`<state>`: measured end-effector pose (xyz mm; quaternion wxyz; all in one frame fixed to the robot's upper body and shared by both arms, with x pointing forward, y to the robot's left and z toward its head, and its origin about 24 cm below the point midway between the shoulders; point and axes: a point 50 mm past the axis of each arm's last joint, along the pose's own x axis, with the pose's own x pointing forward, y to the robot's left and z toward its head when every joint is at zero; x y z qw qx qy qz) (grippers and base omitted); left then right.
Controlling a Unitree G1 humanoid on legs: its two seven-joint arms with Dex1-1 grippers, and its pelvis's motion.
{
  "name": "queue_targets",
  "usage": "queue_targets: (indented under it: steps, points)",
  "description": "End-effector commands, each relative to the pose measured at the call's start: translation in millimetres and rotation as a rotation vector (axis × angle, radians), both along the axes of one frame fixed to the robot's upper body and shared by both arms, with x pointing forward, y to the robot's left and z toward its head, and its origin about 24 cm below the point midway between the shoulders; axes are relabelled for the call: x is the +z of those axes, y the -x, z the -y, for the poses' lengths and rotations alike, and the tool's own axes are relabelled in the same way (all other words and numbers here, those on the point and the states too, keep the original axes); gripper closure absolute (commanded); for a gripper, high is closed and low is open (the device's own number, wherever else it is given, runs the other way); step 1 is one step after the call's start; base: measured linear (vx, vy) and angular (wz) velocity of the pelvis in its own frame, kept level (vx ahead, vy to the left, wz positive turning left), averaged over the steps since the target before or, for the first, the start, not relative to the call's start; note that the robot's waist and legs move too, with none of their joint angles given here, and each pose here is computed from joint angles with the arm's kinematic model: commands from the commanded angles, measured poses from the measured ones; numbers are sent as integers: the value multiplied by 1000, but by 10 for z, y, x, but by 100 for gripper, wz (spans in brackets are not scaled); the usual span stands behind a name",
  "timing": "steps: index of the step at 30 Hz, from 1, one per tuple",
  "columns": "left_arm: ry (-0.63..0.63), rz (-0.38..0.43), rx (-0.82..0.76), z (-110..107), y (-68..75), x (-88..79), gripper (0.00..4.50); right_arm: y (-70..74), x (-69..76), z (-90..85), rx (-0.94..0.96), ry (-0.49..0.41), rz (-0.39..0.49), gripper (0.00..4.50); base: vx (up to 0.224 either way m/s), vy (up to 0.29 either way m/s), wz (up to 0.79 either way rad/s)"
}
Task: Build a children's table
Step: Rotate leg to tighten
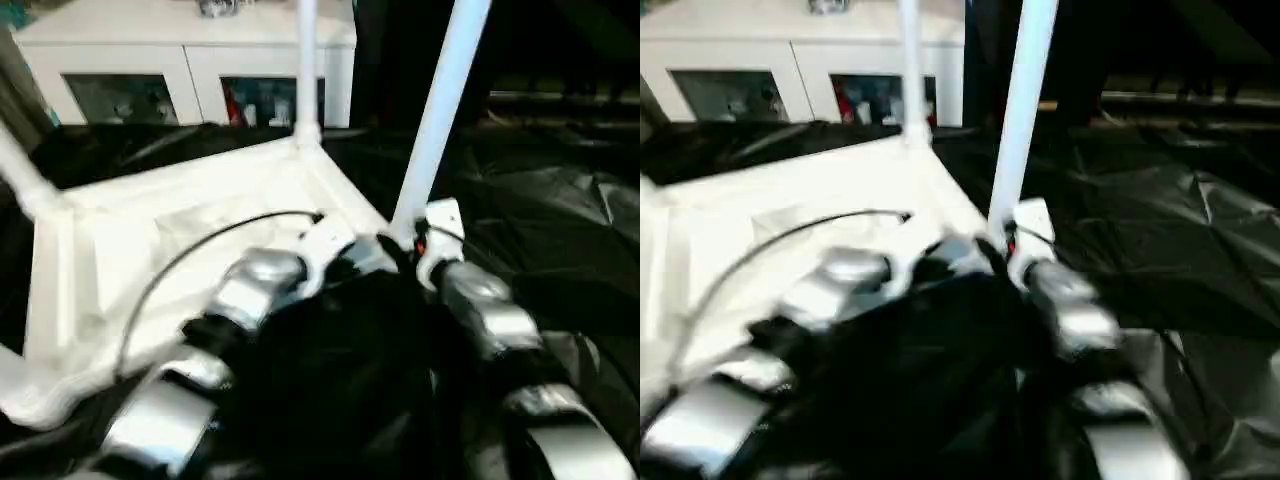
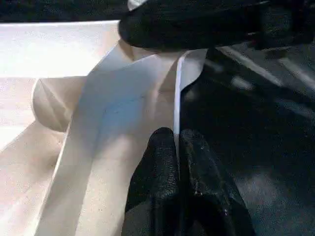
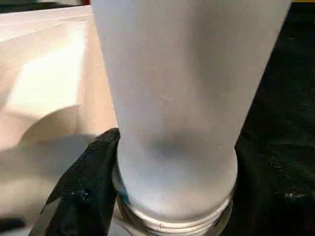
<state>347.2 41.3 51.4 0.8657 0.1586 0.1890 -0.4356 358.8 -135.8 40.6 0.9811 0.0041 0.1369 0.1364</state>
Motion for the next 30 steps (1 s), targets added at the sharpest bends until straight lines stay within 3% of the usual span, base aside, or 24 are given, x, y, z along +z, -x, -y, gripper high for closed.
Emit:
queue_targets:
  steps: [1, 3, 4, 5, 12, 16, 22, 30]
  points:
    - [90, 91, 112, -22, -109, 156, 450, 117, -264, -86, 19, 2, -114, 178, 0, 0, 0]
    - [78, 101, 76, 4, -96, 158, 450, 104, -229, -175, 54, -22, -90, 178, 0, 0, 0]
    - [76, 102, 68, 0, -93, 157, 450, 101, -214, -189, 64, -30, -79, 122, 0, 0, 0]
    - [73, 99, 61, -12, -92, 153, 450, 94, -194, -193, 73, -30, -63, 108, 0, 0, 0]
    - [55, 94, -6, -213, -67, 124, 450, 25, 53, -5, 172, -13, 52, 55, 0, 0, 0]
    - [66, 96, -81, -318, -27, 126, 450, 67, 173, 170, 318, 38, 77, 55, 0, 0, 0]
    - [95, 43, -301, -487, 114, 150, 450, 288, 276, 373, 650, 147, 68, 55, 0, 0, 0]
    - [115, -5, -398, -579, 157, 213, 450, 352, 261, 295, 818, 129, 17, 55, 0, 0, 0]
